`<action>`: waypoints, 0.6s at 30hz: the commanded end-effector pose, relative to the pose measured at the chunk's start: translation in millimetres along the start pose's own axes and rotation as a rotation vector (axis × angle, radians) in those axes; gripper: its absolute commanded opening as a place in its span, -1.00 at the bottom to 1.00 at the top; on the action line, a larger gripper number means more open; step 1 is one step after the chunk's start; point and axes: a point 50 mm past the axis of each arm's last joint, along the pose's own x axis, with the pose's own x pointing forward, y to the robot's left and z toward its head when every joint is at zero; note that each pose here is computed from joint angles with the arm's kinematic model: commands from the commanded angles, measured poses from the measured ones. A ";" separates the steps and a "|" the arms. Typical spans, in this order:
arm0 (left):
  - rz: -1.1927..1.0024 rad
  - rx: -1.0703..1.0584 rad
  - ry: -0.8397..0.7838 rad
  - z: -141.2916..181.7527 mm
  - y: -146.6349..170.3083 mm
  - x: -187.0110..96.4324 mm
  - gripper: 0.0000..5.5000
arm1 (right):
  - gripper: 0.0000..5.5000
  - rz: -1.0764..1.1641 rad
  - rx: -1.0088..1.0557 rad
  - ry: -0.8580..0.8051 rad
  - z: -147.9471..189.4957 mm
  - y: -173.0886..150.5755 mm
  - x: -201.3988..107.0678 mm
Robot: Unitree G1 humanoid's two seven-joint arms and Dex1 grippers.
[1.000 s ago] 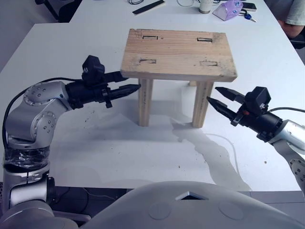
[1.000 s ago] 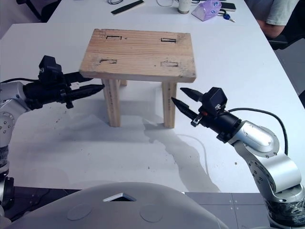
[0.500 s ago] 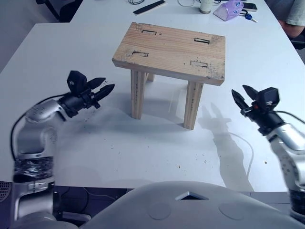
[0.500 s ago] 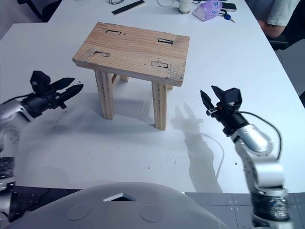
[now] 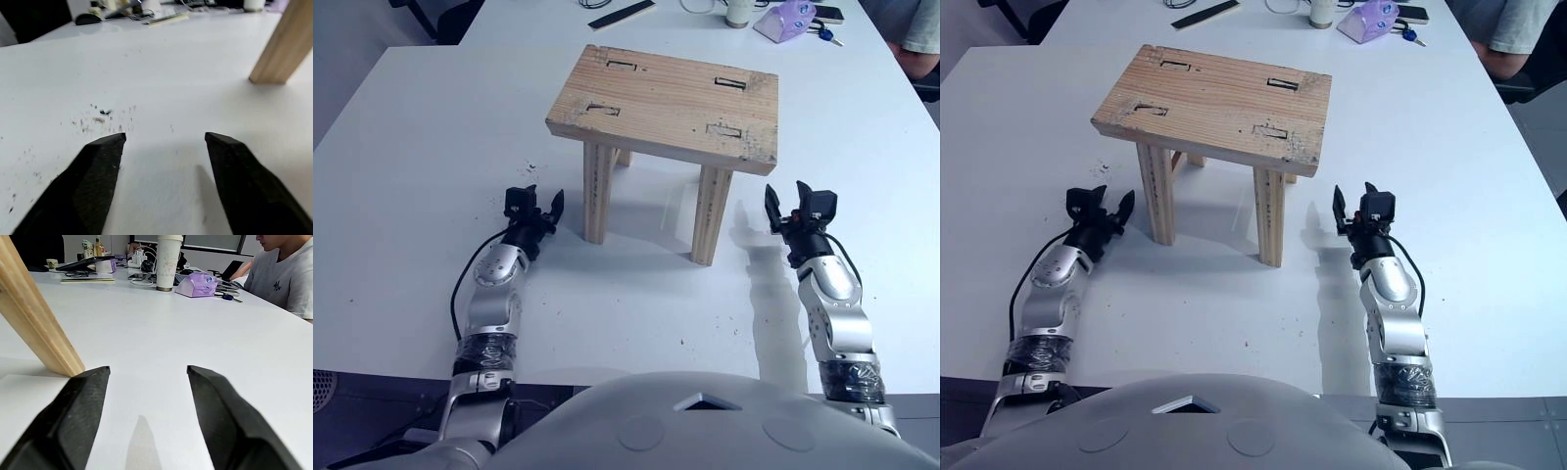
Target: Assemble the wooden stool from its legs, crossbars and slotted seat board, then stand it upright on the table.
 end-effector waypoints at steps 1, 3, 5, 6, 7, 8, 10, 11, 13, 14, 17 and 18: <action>0.020 0.030 -0.008 1.1 -8.0 11.6 0.15 | 0.09 -0.029 -0.041 0.012 -5.9 -1.1 5.8; 0.039 0.048 -0.013 0.9 -9.0 15.1 0.15 | 0.09 -0.050 -0.027 0.012 -8.3 -0.5 8.5; 0.046 0.060 -0.017 0.6 -9.9 18.0 0.15 | 0.09 -0.059 -0.022 0.015 -10.9 0.6 11.3; 0.050 0.064 -0.018 -0.1 -10.3 19.0 0.15 | 0.09 -0.064 -0.016 0.018 -12.4 0.8 12.9; 0.059 0.069 -0.017 -1.5 -10.3 19.6 0.15 | 0.09 -0.077 -0.002 0.022 -14.3 0.6 15.1; 0.070 0.074 -0.016 -3.4 -10.4 20.1 0.15 | 0.09 -0.095 0.008 0.028 -16.4 -0.5 17.7; 0.091 0.068 -0.015 -6.5 -11.5 21.4 0.15 | 0.09 -0.129 0.038 0.041 -19.8 -3.4 23.1; 0.098 0.061 -0.017 -7.3 -13.2 22.8 0.15 | 0.09 -0.152 0.054 0.047 -21.3 -5.7 26.3; 0.112 0.047 -0.024 -7.8 -16.5 25.8 0.15 | 0.09 -0.193 0.067 0.063 -24.0 -9.0 32.9; 0.119 0.044 -0.026 -8.2 -18.3 27.1 0.15 | 0.09 -0.208 0.069 0.069 -25.0 -9.0 36.7; 0.138 0.040 -0.025 -11.4 -22.9 30.3 0.15 | 0.09 -0.225 0.061 0.095 -29.3 -1.1 47.8; 0.142 0.041 -0.023 -12.5 -24.8 31.7 0.15 | 0.09 -0.219 0.074 0.107 -31.5 3.8 51.3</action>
